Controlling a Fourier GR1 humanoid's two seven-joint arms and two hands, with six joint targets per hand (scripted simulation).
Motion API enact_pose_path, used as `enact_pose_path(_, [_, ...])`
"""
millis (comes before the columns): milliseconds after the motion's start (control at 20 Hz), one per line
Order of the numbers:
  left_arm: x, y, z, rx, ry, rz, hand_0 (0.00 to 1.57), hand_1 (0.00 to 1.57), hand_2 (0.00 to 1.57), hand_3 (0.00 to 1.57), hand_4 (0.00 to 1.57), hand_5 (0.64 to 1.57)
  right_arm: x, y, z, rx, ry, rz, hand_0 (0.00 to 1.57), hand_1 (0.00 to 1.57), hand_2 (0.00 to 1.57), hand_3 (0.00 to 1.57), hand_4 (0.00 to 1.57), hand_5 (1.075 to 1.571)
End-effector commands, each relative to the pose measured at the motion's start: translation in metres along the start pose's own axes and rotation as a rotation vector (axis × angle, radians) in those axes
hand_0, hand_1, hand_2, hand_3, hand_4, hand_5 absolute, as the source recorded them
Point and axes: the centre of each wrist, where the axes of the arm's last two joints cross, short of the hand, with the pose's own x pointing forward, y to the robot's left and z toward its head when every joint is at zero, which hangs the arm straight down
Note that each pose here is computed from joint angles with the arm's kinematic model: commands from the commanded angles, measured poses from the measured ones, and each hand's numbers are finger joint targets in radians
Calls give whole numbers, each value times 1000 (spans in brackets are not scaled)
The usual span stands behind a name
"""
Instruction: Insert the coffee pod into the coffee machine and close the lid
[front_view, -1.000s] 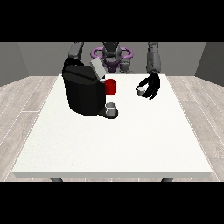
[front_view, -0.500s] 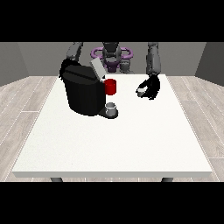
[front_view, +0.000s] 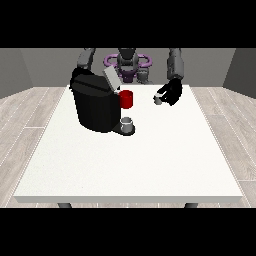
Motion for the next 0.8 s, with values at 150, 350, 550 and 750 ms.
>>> enact_pose_path(150, [43,27,-21,-34,-108,23,1243,1243,1327,1315,535,1571,-10,-16,-7,-16,26,11,0,0,0,0,456,1571])
enact_pose_path(350, [66,69,-37,4,-147,0,1252,1252,1329,1292,573,1571,-1,4,-7,39,-16,-12,0,0,0,0,489,1571])
enact_pose_path(550, [55,102,-36,40,-105,11,1272,1272,1342,1293,548,1571,7,24,3,64,-14,-53,0,0,0,0,495,1571])
enact_pose_path(750, [72,126,-41,52,-165,0,1272,1272,1342,1293,548,1571,22,13,-15,30,-68,-21,0,0,0,0,521,1571])
